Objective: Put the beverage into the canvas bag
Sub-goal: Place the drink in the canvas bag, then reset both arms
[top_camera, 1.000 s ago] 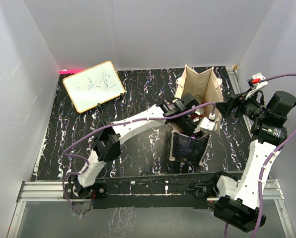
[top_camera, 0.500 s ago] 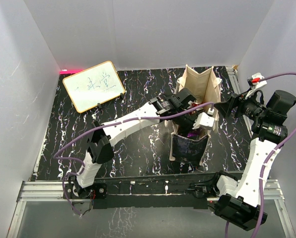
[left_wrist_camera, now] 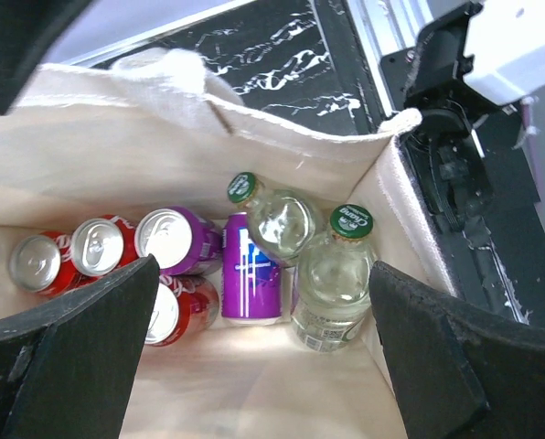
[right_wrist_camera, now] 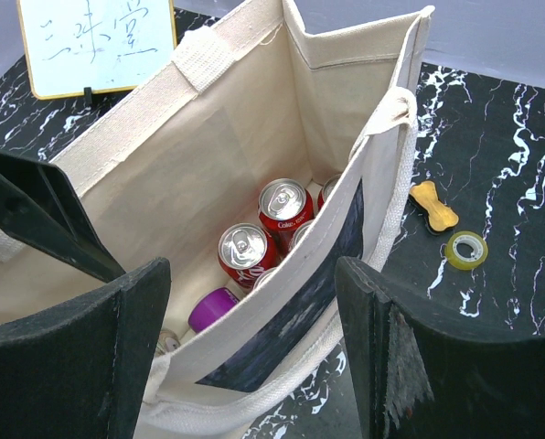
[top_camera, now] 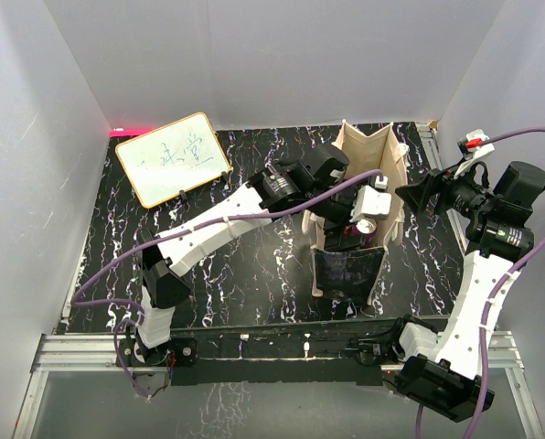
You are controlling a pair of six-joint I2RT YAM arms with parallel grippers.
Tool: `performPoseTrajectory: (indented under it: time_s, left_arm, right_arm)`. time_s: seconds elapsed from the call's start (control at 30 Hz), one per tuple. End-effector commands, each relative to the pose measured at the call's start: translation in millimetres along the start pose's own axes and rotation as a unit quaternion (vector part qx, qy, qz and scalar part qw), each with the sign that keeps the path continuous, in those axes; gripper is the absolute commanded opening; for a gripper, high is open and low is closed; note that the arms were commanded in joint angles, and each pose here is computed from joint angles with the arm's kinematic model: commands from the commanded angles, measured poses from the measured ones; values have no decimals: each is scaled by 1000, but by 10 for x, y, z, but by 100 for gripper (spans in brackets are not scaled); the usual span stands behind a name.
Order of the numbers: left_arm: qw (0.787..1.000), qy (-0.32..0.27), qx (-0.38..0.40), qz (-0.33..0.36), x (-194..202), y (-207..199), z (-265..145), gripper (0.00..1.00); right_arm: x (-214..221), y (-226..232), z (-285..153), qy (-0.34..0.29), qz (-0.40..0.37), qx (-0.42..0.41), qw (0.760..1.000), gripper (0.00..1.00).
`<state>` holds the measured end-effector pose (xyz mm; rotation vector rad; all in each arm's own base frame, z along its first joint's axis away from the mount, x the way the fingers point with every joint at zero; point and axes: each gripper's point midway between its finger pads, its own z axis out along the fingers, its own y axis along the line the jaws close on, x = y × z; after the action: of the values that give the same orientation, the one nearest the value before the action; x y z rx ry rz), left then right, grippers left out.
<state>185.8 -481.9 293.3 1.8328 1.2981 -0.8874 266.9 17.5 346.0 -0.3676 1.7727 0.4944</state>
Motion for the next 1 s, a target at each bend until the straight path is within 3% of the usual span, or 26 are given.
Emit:
performPoseTrajectory:
  time_s: [0.0,0.3,0.5,0.73,0.97]
  left_arm:
    - [996,-42,-75,-12,-446,158,-442,97]
    - [968,-93,-226,-64,-782,728,-1093,97]
    - [932,-114,-326,-108,-744,1088,-1747,97]
    - [847,-96,-477,-214,153,1624,-2869,97]
    - [760,-45,-579,-290,1257,1729,-3719,97]
  right_arm:
    - [-197,24,-52,-16,-30,4,999,75]
    - [-299,-19,-79,-16,-33,22,999,75]
    - [-399,-265,-82,-17,-18,81,996,74]
    - [-625,-673,-53,-25,-14,150,988,75]
    - [-806,-1139,-70,-27,-36,231,972,78]
